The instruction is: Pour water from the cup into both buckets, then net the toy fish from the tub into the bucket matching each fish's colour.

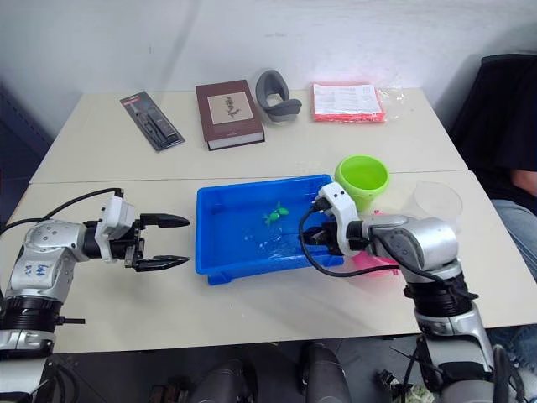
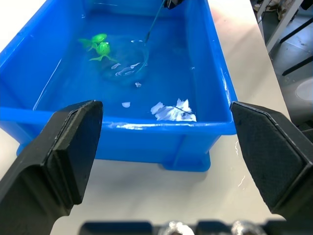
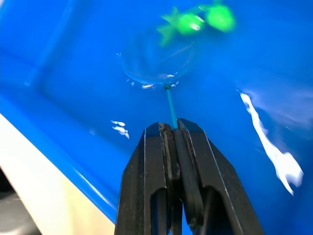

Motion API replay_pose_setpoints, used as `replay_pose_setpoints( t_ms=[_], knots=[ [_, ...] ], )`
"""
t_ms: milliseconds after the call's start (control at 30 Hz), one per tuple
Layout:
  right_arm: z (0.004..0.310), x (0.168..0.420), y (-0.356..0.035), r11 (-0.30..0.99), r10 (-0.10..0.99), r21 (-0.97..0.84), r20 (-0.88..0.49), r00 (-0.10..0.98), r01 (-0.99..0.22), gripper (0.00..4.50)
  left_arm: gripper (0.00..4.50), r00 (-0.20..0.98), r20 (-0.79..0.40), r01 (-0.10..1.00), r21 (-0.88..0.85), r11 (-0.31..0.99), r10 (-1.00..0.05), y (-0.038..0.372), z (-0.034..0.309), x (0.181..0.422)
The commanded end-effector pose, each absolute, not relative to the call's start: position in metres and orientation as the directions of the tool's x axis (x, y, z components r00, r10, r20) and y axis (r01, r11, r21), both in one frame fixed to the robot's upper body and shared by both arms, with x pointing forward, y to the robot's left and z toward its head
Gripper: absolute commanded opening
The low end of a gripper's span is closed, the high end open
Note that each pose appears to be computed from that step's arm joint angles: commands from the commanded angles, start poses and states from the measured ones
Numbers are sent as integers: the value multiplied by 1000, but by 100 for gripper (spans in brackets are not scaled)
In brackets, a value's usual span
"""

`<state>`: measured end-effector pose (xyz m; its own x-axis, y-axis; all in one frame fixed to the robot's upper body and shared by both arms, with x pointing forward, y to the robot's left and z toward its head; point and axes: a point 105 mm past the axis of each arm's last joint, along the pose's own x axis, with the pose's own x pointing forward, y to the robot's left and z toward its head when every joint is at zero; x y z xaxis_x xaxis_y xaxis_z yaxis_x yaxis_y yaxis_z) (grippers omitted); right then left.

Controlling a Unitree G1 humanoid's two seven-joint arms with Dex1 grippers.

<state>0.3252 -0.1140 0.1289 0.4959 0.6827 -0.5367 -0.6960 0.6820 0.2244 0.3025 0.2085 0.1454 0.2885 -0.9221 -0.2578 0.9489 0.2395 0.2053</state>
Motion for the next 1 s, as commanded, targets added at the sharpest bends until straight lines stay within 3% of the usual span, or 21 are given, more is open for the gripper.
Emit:
replay_pose_setpoints(
  t_ms=[33, 433, 1000],
  knots=[
    [143, 329, -122, 693, 672, 158, -495, 550, -704, 0, 448, 288, -246, 944, 235, 231, -925, 205, 154, 301],
    [155, 328, -106, 649, 728, 187, -431, 532, -737, 0, 448, 291, -246, 944, 234, 235, -925, 205, 153, 302],
    [149, 325, -121, 659, 675, 35, -468, 570, -751, 0, 448, 288, -247, 946, 221, 235, -925, 211, 140, 299]
  ],
)
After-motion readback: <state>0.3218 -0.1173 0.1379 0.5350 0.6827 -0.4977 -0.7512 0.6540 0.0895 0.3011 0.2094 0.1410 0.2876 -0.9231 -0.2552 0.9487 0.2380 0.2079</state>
